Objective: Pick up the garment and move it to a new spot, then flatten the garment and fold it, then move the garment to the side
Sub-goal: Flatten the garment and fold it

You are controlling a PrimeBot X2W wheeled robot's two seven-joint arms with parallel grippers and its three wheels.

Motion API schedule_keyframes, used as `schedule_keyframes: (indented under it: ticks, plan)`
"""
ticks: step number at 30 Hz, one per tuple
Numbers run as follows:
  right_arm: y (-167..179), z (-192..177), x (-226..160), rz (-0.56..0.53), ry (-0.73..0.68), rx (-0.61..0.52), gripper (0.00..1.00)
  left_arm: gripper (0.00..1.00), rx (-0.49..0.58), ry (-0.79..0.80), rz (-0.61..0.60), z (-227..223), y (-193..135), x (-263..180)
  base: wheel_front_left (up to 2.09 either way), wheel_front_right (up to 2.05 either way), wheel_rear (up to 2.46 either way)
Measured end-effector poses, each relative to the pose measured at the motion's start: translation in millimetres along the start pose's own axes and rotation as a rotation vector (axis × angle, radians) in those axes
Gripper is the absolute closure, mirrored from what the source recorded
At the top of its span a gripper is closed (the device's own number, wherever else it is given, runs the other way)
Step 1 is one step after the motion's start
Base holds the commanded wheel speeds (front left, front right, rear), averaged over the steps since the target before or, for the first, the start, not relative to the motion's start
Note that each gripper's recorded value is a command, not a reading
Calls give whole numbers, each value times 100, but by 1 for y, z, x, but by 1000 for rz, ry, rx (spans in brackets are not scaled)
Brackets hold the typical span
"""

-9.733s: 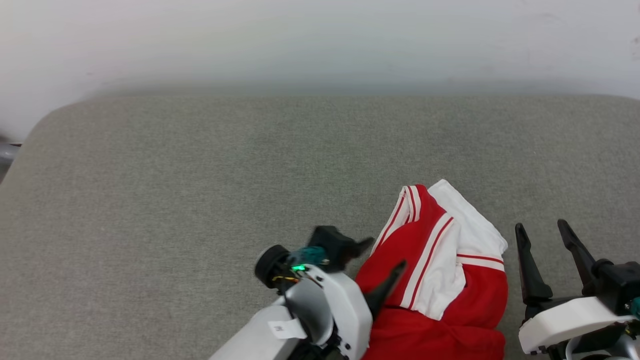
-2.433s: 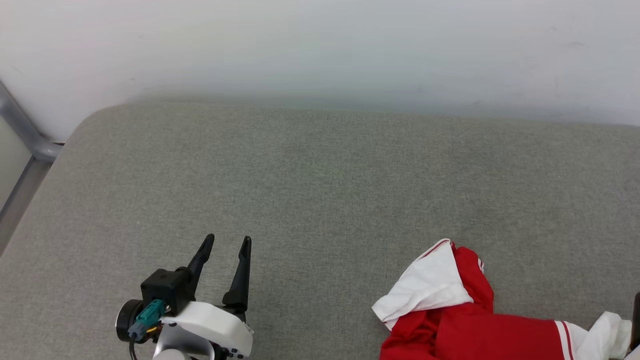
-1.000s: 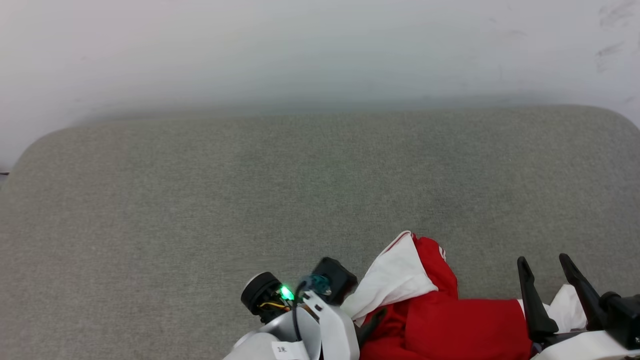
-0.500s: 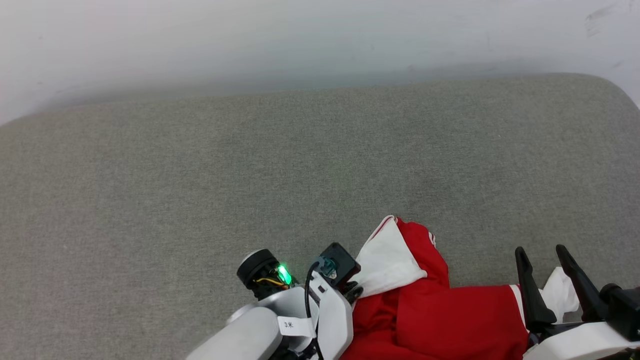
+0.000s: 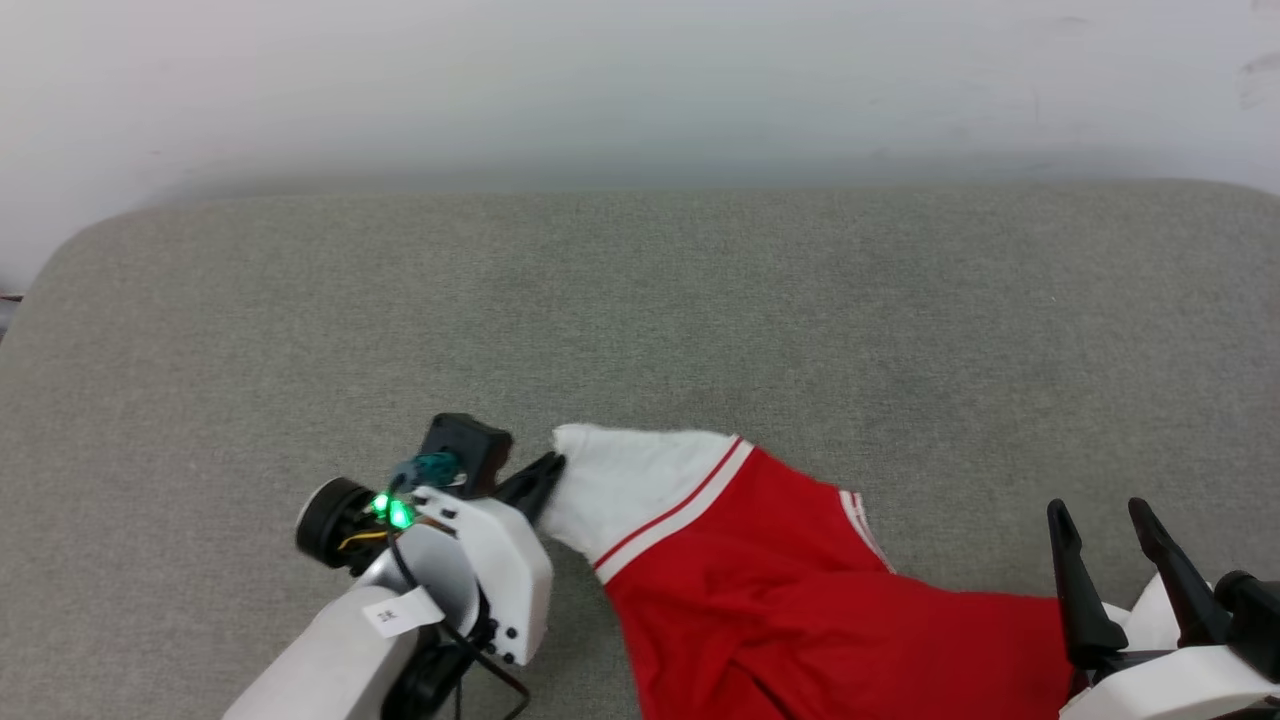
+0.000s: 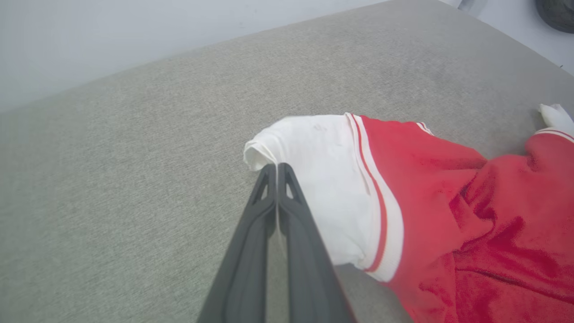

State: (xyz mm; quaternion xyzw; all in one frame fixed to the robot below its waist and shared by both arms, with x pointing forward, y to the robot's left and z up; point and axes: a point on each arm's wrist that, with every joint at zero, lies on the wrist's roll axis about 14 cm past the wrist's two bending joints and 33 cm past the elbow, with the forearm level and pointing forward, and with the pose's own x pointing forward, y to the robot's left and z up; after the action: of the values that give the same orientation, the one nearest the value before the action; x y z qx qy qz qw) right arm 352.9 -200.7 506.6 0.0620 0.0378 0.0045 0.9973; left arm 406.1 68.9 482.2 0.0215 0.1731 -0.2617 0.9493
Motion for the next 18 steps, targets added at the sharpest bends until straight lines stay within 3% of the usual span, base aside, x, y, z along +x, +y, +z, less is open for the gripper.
schedule_keyframes:
  ticks: [4, 5, 8, 12, 16, 17, 18]
  plan:
    - [9, 2, 4, 30, -1, -1, 0, 100, -86, 2, 168, -17, 43, -27, 0, 0, 0]
    - [16, 2, 5, 52, 2, -1, 0, 100, -169, 11, 295, -36, 71, -52, 0, 0, 0]
    - [21, 2, 6, 68, 4, -1, 0, 100, -237, 32, 421, -61, 96, -80, 0, 0, 0]
    - [25, 3, 6, 81, 5, -3, 0, 100, -318, 65, 507, -89, 106, -107, 0, 0, 0]
    - [28, 4, 6, 89, 6, -5, 0, 100, -362, 92, 510, -108, 98, -116, 0, 0, 0]
    - [28, 4, 5, 91, 6, -5, 0, 70, -371, 84, 505, -108, 96, -115, 0, 0, 0]
    - [28, 5, 5, 92, 4, -5, 0, 22, -373, 67, 502, -106, 94, -114, 0, 0, 0]
